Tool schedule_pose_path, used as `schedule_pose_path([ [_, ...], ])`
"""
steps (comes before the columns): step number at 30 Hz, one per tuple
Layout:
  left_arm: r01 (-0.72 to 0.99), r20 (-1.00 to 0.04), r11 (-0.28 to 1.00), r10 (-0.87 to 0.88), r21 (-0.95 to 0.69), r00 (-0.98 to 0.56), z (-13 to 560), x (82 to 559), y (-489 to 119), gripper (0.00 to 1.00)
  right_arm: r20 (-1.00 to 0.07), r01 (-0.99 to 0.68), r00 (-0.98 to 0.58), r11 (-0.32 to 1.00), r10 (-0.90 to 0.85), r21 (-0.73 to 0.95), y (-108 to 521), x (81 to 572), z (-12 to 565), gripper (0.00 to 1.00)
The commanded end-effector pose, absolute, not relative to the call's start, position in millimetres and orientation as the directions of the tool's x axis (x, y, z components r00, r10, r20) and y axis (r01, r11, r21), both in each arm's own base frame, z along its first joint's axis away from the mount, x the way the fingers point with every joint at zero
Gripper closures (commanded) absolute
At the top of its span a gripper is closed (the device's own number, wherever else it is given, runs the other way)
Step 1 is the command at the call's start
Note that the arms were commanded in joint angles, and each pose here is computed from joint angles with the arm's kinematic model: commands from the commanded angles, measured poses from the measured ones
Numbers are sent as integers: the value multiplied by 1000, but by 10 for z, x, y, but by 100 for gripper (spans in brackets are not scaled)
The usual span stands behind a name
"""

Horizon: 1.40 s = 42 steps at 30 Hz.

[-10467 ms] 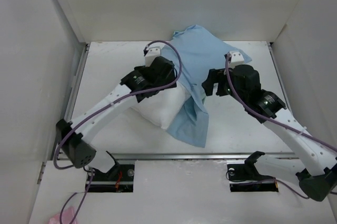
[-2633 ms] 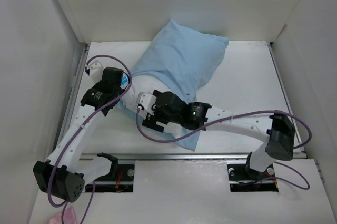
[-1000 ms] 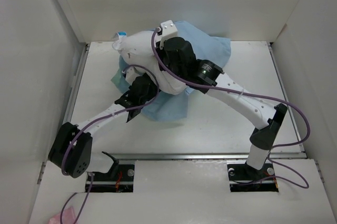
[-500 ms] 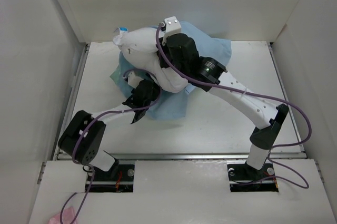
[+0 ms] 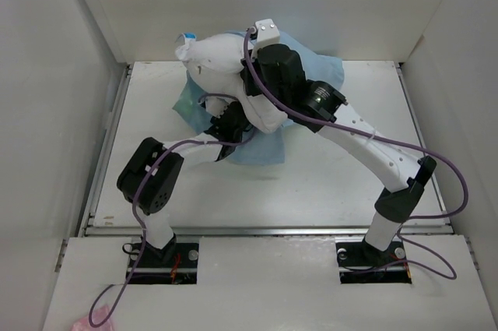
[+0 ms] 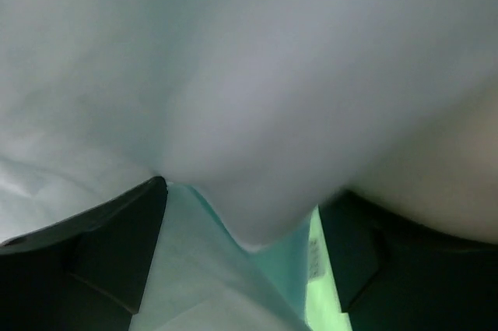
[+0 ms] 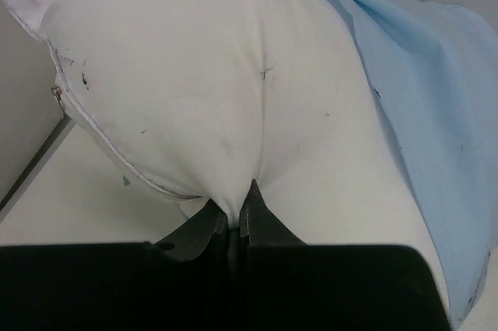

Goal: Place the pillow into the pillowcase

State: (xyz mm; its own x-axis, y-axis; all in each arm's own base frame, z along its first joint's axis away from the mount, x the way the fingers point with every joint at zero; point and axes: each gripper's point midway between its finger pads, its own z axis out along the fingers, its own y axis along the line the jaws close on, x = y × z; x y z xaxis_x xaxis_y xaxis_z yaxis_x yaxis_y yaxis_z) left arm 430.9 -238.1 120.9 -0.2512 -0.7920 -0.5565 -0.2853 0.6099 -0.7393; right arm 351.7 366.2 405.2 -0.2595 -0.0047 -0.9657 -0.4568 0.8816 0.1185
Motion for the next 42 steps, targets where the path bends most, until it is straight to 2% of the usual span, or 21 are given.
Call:
schedule_pose_path([
  [1,-359,-557,594,-803,-720,-211,1272,4542,-2415,33,-953,-606,-176,735,248,304,3665,2989,5047,100],
  [3,-388,-554,594,-802,-704,-223,1199,4642,-2440,66,-949,-603,-186,733,255,315,3606,2943,5038,100],
  [4,-406,-555,598,-799,-691,-231,1145,4643,-2441,91,-949,-603,-185,733,256,315,3618,2951,5024,100],
  [5,-427,-551,590,-803,-685,-227,1119,4668,-2402,100,-948,-591,-174,742,268,318,3559,2951,5071,100],
  [9,-420,-574,628,-775,-656,-264,1160,4550,-2306,100,-950,-504,-162,806,265,311,3431,3079,4967,100],
  [12,-402,-614,668,-740,-627,-273,1310,4232,-2062,100,-959,-398,-174,875,222,275,3361,3295,4690,100],
  [13,-385,-608,657,-751,-649,-257,1522,4114,-1982,100,-961,-366,-180,892,209,263,3314,3400,4589,100],
  [14,-409,-629,689,-720,-598,-293,1370,3924,-1852,100,-963,-350,-198,904,185,245,3327,3483,4457,100],
  [17,-421,-655,723,-684,-548,-321,1462,3573,-1568,100,-961,-298,-254,936,112,187,3336,3700,3999,100],
  [22,-410,-684,745,-658,-527,-315,1791,3230,-1294,100,-951,-370,-301,927,-66,53,3604,3837,3300,100],
  [26,-330,-689,752,-657,-570,-305,2262,3049,-1237,100,-909,-398,-383,917,-163,3,3839,3953,2649,100],
  [33,-314,-690,710,-697,-630,-194,2983,2642,-842,100,-832,-203,-511,971,-218,-130,3783,4247,1534,100],
  [34,-293,-681,696,-712,-655,-171,3122,2566,-792,100,-847,-148,-496,979,-194,-137,3792,4353,1618,100],
  [35,-315,-683,694,-711,-647,-165,3093,2508,-721,100,-788,-135,-565,970,-245,-204,3742,4321,1231,100],
  [36,-337,-675,670,-728,-662,-120,3153,2474,-625,100,-786,-121,-570,971,-239,-208,3750,4342,1201,100],
  [42,-417,-670,602,-742,-680,20,3363,2293,-248,100,-741,-216,-621,965,-256,-152,3876,4198,809,100],
])
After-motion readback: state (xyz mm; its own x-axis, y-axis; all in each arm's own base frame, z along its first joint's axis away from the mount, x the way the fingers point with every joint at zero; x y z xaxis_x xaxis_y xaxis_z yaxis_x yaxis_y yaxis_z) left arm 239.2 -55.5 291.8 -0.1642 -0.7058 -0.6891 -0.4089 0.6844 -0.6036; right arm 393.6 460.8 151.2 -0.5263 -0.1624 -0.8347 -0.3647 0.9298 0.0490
